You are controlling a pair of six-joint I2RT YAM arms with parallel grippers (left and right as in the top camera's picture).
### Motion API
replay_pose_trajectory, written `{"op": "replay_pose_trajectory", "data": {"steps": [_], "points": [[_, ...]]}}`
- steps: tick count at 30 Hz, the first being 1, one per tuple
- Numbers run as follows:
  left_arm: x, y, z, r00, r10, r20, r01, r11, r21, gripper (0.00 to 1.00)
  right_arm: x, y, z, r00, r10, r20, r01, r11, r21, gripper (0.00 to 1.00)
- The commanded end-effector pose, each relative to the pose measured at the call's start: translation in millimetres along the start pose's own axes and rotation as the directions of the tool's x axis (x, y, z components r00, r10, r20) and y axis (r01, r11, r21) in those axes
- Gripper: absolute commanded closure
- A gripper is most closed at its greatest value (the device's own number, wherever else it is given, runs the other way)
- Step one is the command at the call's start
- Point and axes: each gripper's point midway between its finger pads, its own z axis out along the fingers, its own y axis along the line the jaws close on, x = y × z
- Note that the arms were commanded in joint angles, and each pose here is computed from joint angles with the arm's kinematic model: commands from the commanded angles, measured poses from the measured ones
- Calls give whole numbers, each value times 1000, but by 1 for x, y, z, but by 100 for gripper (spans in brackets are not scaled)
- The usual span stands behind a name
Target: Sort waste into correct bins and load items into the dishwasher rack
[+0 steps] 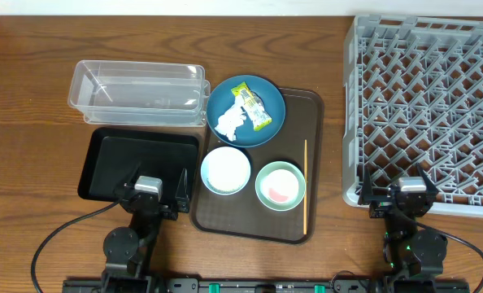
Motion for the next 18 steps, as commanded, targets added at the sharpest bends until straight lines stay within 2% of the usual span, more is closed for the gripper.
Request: {"op": "replay_pose_trajectory", "data": {"steps": [1, 6, 15, 18], "points": [[15, -7, 0, 999, 5, -51, -3, 999, 42, 2, 0, 5, 0, 1000, 0, 0, 0, 1000, -26, 1], [15, -7, 0, 999, 5, -50, -3, 999, 42, 2, 1, 5, 0, 998, 68, -3, -68, 997, -26, 1], [17, -7, 1, 998, 4, -61, -1, 999, 38, 2, 1, 1, 0, 997, 80, -4, -80, 997, -3, 1], [24, -1, 2, 994, -53, -93, 53, 999, -1, 2, 0, 1, 0, 995, 97, -2, -97, 995, -2, 1]]}}
